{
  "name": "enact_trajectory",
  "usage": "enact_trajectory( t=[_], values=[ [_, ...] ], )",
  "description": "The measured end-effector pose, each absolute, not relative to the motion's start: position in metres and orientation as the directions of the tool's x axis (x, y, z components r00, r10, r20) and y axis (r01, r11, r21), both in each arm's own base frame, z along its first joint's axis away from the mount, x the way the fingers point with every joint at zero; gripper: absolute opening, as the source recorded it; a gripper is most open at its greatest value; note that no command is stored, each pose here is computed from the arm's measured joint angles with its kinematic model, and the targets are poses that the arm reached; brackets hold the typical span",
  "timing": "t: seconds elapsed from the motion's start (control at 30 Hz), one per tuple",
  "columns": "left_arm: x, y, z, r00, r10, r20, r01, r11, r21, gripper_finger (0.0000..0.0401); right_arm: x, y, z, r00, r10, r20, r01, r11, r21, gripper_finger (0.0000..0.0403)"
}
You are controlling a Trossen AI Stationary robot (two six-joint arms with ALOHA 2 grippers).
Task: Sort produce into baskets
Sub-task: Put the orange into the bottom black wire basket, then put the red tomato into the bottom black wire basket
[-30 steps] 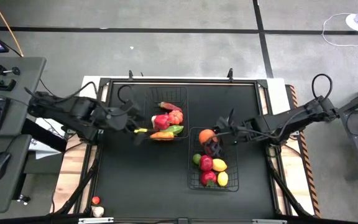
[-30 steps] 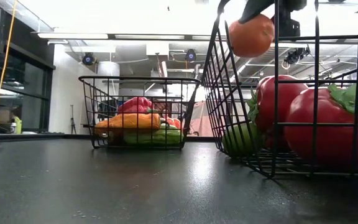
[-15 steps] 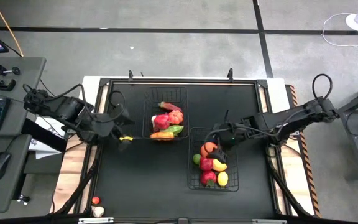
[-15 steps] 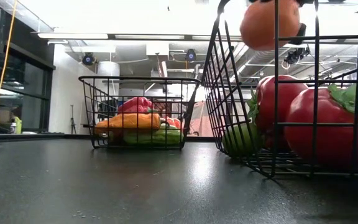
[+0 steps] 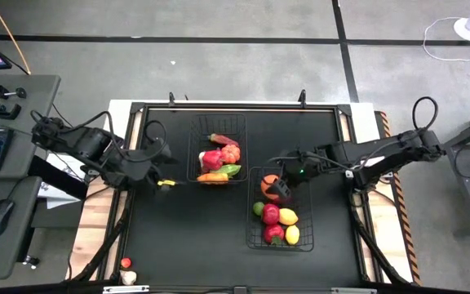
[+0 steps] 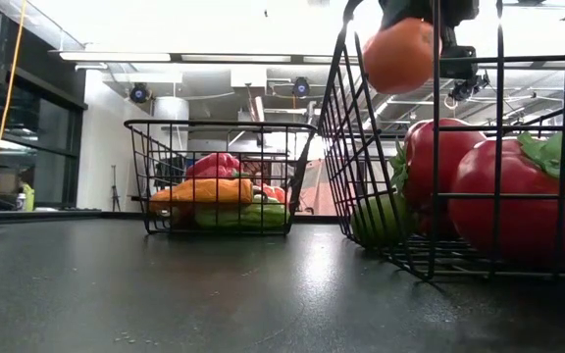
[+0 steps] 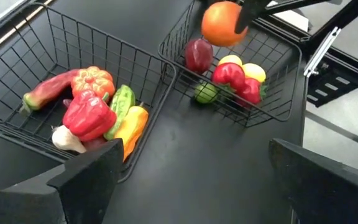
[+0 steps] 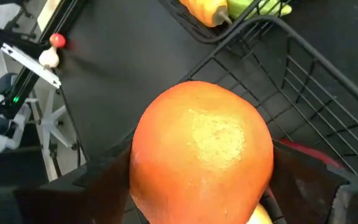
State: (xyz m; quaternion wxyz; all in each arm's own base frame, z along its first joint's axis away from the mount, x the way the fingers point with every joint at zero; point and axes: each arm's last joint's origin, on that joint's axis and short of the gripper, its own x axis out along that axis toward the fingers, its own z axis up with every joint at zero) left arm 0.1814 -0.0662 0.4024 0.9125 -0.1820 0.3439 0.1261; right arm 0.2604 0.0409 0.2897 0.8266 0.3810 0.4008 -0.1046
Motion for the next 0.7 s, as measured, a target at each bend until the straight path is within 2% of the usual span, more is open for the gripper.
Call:
enact_trajectory(
  t=[0.3, 0.57, 0.7],
  values=[
    [0.196, -0.074, 0.393, 0.695, 0.071, -0.716, -0.333, 0.914, -0.232, 0.0390, 0.262, 0.044, 0.292, 0.671, 0.179, -0.720, 0.388, 0.743, 0.546, 0.0319],
    [0.206, -0.078, 0.385, 0.668, 0.079, -0.740, -0.328, 0.924, -0.198, 0.0390, 0.261, 0.044, 0.288, 0.640, 0.178, -0.748, 0.385, 0.768, 0.513, 0.0393],
    [0.203, -0.078, 0.387, 0.670, 0.048, -0.740, -0.316, 0.921, -0.226, 0.0390, 0.261, 0.044, 0.290, 0.644, 0.213, -0.734, 0.348, 0.774, 0.530, 0.0373]
  ],
)
